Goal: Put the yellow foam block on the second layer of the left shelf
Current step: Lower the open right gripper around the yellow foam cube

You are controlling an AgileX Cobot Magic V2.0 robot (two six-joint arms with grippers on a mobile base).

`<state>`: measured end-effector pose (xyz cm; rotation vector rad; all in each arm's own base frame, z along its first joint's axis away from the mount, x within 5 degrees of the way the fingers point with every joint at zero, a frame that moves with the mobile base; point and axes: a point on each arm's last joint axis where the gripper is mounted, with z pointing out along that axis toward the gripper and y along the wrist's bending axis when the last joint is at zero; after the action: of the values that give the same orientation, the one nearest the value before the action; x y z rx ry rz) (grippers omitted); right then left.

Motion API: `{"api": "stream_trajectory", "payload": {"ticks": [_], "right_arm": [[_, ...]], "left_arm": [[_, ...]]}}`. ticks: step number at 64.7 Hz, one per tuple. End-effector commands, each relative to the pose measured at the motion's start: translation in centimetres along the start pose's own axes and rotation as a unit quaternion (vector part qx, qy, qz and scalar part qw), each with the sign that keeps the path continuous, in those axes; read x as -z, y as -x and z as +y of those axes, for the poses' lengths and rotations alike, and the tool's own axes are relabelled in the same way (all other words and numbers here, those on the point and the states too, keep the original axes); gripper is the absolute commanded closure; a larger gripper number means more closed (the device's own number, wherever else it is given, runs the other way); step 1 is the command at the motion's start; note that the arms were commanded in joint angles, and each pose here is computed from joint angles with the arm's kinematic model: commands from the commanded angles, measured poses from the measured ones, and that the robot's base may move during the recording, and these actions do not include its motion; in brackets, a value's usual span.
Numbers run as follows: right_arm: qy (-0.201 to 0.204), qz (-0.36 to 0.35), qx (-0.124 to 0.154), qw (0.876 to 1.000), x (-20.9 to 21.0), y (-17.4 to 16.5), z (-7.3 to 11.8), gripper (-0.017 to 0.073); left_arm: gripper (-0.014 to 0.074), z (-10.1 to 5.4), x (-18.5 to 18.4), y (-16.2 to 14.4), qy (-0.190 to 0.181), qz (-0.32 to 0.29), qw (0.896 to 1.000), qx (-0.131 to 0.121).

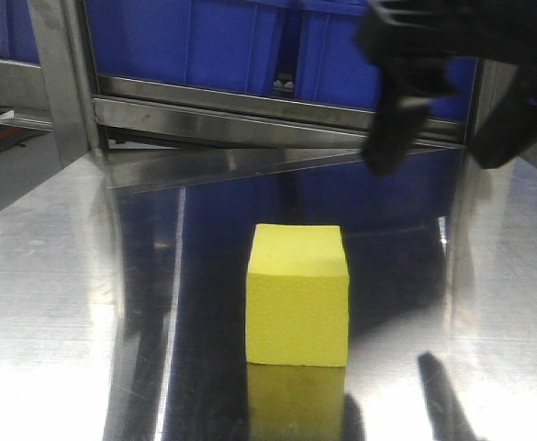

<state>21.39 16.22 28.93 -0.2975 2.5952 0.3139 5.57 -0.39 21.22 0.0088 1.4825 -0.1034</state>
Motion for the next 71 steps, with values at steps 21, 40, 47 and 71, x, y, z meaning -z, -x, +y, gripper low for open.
{"api": "stream_trajectory", "payload": {"ticks": [21,40,47,71], "right_arm": [[-0.014,0.068,-0.082,0.994,-1.5,3.8,7.7,-0.0037],[-0.043,0.072,-0.118,0.989,-2.9,3.7,8.5,-0.0037],[-0.051,0.066,-0.119,0.989,-2.9,3.6,8.6,-0.0037],[-0.060,0.080,-0.118,0.988,-3.8,2.9,9.2,-0.0037]], "left_arm": [[0.0470,0.0,0.1,-0.1,-0.002,-0.037,0.999,0.004],[0.0470,0.0,0.1,-0.1,-0.002,-0.037,0.999,0.004],[0.0470,0.0,0.1,-0.1,-0.002,-0.037,0.999,0.004],[0.0470,0.0,0.1,-0.1,-0.002,-0.037,0.999,0.004]]}}
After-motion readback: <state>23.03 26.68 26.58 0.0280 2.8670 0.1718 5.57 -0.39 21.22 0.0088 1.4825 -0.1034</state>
